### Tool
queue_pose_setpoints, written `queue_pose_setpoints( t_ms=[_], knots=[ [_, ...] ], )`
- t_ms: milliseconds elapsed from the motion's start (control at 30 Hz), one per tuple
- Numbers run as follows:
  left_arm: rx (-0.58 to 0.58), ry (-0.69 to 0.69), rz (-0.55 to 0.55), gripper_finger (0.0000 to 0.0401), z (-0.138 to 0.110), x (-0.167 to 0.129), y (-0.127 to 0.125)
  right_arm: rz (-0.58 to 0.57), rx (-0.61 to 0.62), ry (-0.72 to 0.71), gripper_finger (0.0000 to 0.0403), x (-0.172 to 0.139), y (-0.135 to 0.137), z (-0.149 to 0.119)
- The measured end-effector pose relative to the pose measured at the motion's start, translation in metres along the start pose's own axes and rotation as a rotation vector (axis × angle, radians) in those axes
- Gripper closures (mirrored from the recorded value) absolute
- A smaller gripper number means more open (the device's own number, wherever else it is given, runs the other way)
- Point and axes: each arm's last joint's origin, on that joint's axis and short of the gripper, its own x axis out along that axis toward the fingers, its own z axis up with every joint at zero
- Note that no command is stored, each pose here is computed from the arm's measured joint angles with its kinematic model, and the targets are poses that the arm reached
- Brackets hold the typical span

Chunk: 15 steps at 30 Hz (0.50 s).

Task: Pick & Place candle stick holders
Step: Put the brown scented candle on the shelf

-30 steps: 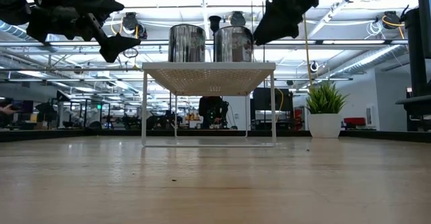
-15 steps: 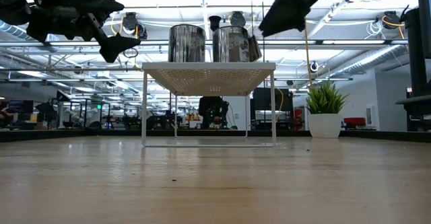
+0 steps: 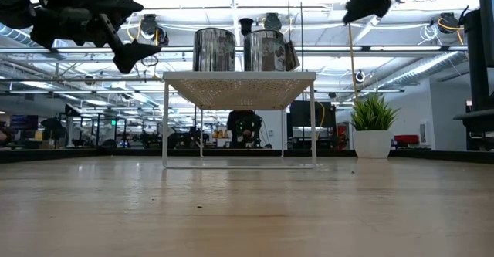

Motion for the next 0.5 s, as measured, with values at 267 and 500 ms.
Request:
queue_pose_setpoints(
  t_ms=[267,500],
  knots=[
    [0.008,0.000,0.000,0.0002,0.000,0.000,0.000,0.166,0.106,0.167,0.0249,-0.013,0.011,-0.018],
    [0.044,0.000,0.000,0.0002,0.000,0.000,0.000,0.330,0.052,0.173,0.0276,-0.019,0.034,-0.022]
  ],
)
